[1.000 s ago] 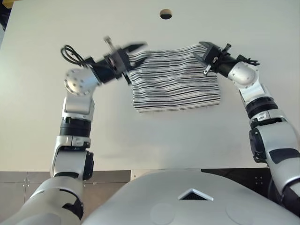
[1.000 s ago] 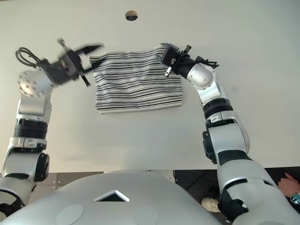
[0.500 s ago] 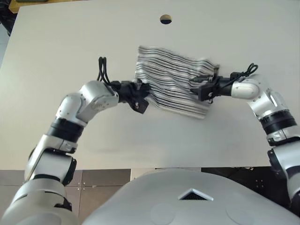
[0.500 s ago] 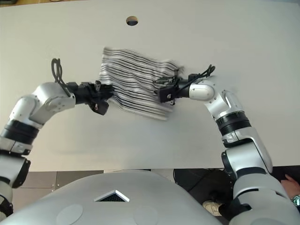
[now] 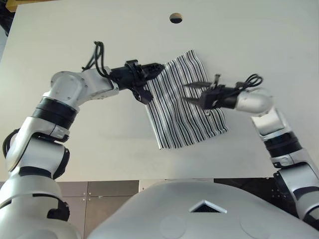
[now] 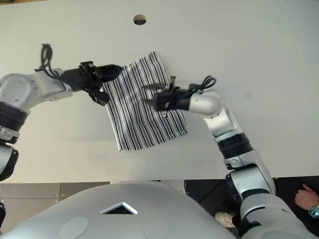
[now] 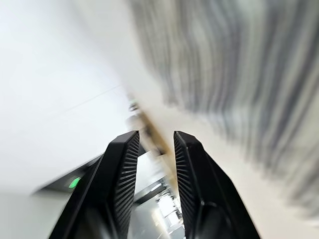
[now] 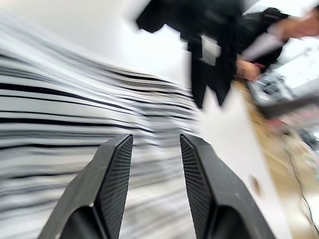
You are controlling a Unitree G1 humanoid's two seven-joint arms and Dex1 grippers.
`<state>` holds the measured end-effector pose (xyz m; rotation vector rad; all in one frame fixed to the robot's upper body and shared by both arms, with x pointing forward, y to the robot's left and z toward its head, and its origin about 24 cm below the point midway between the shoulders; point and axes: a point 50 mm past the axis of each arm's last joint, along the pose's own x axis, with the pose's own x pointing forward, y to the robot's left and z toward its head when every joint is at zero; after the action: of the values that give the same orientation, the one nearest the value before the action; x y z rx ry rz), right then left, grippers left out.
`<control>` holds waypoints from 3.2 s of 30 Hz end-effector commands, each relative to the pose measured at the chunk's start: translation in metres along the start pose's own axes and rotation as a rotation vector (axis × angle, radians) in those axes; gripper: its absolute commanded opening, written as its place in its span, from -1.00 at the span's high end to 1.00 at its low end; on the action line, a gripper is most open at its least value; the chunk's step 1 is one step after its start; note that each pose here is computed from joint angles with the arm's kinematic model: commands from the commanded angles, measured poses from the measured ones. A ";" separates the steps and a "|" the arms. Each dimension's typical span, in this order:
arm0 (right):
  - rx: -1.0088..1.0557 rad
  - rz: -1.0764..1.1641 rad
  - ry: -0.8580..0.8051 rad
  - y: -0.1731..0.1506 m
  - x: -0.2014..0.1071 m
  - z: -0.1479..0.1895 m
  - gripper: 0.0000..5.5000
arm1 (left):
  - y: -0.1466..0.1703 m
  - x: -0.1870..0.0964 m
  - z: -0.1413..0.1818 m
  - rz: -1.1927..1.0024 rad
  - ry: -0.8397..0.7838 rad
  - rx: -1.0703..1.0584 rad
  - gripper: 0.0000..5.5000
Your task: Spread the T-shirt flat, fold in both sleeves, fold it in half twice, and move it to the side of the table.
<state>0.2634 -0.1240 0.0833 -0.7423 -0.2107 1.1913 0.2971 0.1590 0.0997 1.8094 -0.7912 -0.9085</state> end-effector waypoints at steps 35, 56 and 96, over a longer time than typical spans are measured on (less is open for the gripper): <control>-0.248 0.404 0.147 0.058 -0.050 -0.065 -0.12 | -0.067 -0.055 0.132 -0.292 -0.202 -1.004 -0.22; 0.036 0.433 -0.008 0.049 -0.066 -0.031 0.86 | -0.032 -0.078 0.144 -0.396 -0.520 -1.352 0.95; 0.298 0.166 0.039 0.021 -0.034 -0.022 0.38 | -0.065 -0.096 0.077 -0.170 -0.201 -1.766 0.64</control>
<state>0.2402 -0.1582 0.0609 -0.5229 0.0612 1.3706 0.1836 0.2231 0.0394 0.1785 0.2182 -1.2842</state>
